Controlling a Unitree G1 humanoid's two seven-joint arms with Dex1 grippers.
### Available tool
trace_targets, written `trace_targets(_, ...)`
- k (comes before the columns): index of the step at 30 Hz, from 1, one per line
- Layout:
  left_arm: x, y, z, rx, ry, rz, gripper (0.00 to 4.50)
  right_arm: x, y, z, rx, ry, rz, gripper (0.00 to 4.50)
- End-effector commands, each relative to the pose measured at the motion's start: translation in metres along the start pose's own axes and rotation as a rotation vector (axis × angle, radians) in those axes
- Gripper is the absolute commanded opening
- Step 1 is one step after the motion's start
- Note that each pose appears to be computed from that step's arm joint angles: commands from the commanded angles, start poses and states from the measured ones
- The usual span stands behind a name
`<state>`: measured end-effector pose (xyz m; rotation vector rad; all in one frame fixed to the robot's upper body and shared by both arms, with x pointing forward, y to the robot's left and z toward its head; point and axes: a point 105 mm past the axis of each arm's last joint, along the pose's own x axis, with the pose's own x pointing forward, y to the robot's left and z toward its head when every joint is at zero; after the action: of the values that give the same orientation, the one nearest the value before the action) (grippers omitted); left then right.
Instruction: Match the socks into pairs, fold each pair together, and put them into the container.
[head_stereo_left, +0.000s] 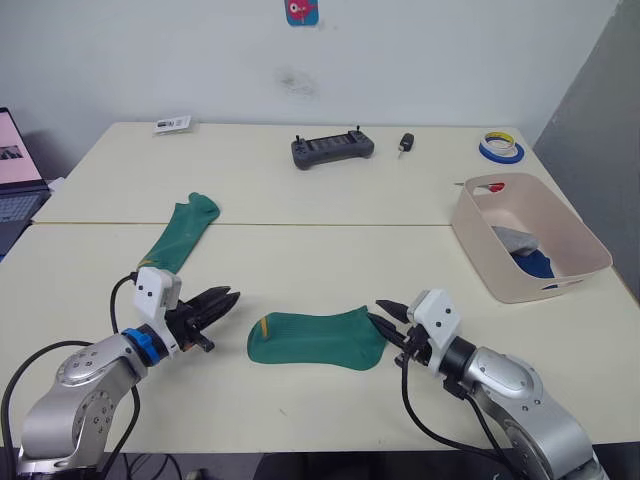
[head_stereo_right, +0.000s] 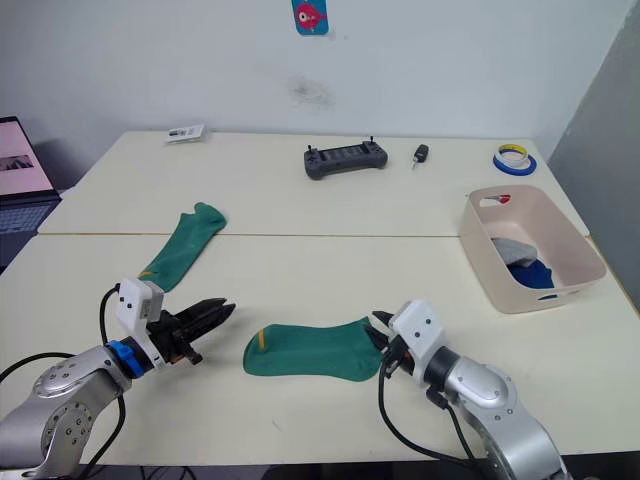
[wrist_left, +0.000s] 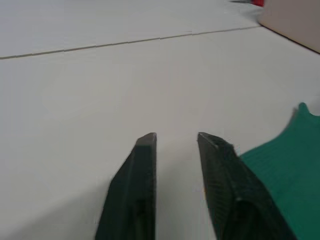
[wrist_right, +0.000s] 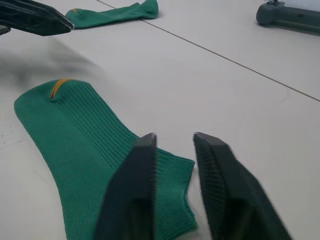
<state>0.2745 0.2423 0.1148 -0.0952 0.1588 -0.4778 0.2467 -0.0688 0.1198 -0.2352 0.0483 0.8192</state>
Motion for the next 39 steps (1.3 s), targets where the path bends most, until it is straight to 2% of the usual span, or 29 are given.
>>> trace_targets(1,-0.011,0.016,0.010,-0.113,-0.097,0.166,0.02,0.004,0.000,0.024,-0.033,-0.073,0.016,0.02)
trace_targets(3,-0.020,0.023,0.007,-0.158,-0.115,0.234,0.02,0.007,0.000,0.032,-0.025,-0.085,0.044,0.02)
trace_targets(6,-0.032,0.037,0.000,-0.214,-0.110,0.354,0.66,0.011,0.005,0.042,-0.023,-0.085,0.125,0.73)
trace_targets(11,-0.042,0.055,-0.001,-0.326,-0.179,0.519,2.23,0.018,0.005,0.063,-0.037,-0.096,0.228,2.45)
trace_targets(16,-0.034,0.077,0.009,-0.443,-0.273,0.664,3.85,0.023,0.005,0.074,-0.043,-0.102,0.277,4.22)
trace_targets(17,-0.032,0.082,0.012,-0.471,-0.296,0.704,4.18,0.023,0.005,0.075,-0.052,-0.102,0.282,4.50)
trace_targets(18,-0.028,0.087,0.014,-0.478,-0.304,0.738,4.47,0.024,0.005,0.076,-0.059,-0.099,0.286,4.50)
trace_targets(22,-0.014,0.099,0.024,-0.464,-0.327,0.826,4.47,0.028,0.002,0.077,-0.102,-0.085,0.268,4.50)
trace_targets(29,0.023,0.109,0.026,-0.359,-0.227,0.821,4.47,0.031,0.004,0.074,-0.102,-0.075,0.259,4.50)
trace_targets(34,0.038,0.124,0.022,-0.338,-0.179,0.926,4.47,0.031,0.004,0.072,-0.102,-0.068,0.252,4.50)
trace_targets(37,0.045,0.126,0.016,-0.343,-0.140,0.939,3.87,0.030,0.004,0.072,-0.103,-0.068,0.245,4.50)
trace_targets(39,0.047,0.128,0.013,-0.358,-0.121,0.951,3.32,0.030,0.003,0.072,-0.102,-0.068,0.240,4.50)
